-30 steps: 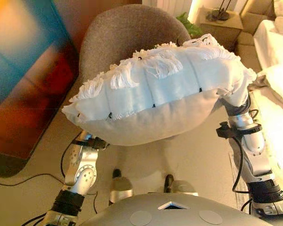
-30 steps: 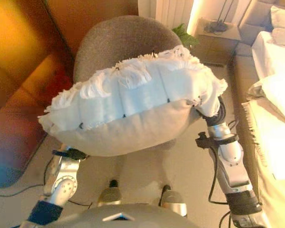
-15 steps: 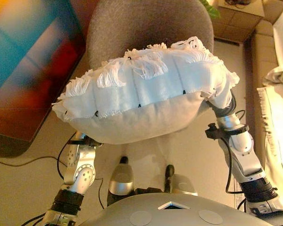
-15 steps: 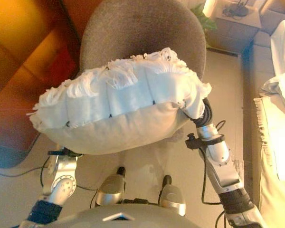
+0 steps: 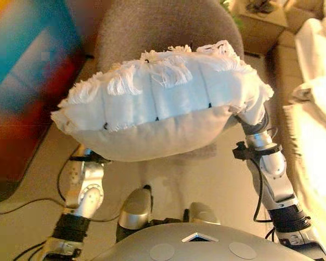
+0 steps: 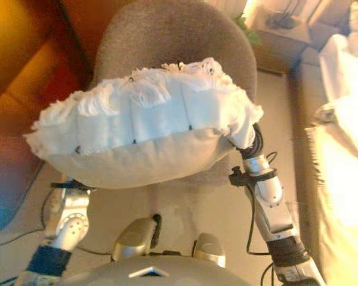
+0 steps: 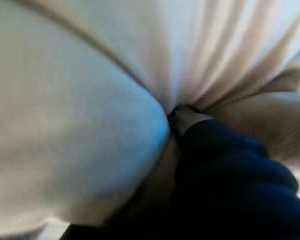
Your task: Pick up the cushion and take it to the sofa
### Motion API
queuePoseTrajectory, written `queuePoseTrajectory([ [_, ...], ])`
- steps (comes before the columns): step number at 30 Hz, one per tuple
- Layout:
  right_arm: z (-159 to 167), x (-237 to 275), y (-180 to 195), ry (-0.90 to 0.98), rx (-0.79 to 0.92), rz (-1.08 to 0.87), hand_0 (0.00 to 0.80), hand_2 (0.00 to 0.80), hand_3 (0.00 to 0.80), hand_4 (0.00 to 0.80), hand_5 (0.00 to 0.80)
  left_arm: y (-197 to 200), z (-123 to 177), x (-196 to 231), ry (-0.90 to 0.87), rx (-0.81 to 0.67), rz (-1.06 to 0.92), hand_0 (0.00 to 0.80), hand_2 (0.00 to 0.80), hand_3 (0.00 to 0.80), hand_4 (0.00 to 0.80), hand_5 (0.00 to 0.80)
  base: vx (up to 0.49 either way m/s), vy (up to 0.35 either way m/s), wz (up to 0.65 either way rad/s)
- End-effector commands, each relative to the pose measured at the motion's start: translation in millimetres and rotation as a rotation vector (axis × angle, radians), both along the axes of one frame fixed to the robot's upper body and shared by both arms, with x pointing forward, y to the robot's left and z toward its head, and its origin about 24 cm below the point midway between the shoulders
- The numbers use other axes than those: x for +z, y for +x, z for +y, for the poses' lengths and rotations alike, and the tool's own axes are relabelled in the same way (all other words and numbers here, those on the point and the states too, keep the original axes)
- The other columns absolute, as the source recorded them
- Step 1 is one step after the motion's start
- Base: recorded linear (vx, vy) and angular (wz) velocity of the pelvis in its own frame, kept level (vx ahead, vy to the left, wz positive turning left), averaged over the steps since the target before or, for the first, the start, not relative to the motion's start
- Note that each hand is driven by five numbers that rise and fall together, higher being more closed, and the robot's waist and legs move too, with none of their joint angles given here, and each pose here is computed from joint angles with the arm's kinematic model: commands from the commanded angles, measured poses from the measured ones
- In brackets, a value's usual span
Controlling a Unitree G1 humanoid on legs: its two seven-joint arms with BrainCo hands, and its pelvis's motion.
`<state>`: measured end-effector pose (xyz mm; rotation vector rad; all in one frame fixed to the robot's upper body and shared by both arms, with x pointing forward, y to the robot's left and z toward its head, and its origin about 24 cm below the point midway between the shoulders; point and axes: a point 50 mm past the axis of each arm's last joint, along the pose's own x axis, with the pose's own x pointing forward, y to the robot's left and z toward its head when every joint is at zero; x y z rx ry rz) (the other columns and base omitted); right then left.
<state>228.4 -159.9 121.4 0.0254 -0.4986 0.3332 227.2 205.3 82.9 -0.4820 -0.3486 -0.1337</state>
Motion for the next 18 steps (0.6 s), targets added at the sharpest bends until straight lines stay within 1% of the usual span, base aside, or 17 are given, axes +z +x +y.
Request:
queuePoseTrajectory([
  [1, 21.9, 31.0, -11.9, -0.011, 0.133, -0.22, 0.8, 0.8, 0.8, 0.8, 0.8, 3.5, -49.5, 43.9, -0.002, -0.232, -0.268, 0.8, 0.8, 0.8, 0.8, 0.8, 0.452, -0.049, -0.09],
  [3, 21.0, 30.5, -12.2, -0.006, 0.123, -0.225, 0.8, 0.8, 0.8, 0.8, 0.8, 2.6, -53.6, 40.8, -0.004, -0.246, -0.256, 0.8, 0.8, 0.8, 0.8, 0.8, 0.427, -0.09, 0.38],
  [7, 16.5, 30.5, -11.3, -0.004, 0.096, -0.215, 0.8, 0.8, 0.8, 0.8, 0.8, -1.4, -56.1, 36.3, 0.023, -0.299, -0.261, 0.8, 0.8, 0.8, 0.8, 0.8, 0.579, -0.162, 0.53],
  [13, 11.7, 32.8, -10.4, -0.029, 0.129, -0.201, 0.8, 0.8, 0.8, 0.8, 0.8, 0.0, -50.5, 31.8, -0.015, -0.282, -0.235, 0.8, 0.8, 0.8, 0.8, 0.8, 0.537, -0.215, 0.48],
  [16, 5.3, 32.9, -8.5, -0.053, 0.14, -0.16, 0.8, 0.8, 0.8, 0.8, 0.8, -2.4, -47.4, 27.6, -0.06, -0.258, -0.198, 0.8, 0.8, 0.8, 0.8, 0.8, 0.49, -0.254, 0.27],
  [18, 4.6, 31.8, -9.8, -0.073, 0.159, -0.156, 0.8, 0.8, 0.8, 0.8, 0.8, -5.5, -47.0, 28.5, -0.061, -0.257, -0.214, 0.8, 0.8, 0.8, 0.8, 0.8, 0.408, -0.309, -0.08],
])
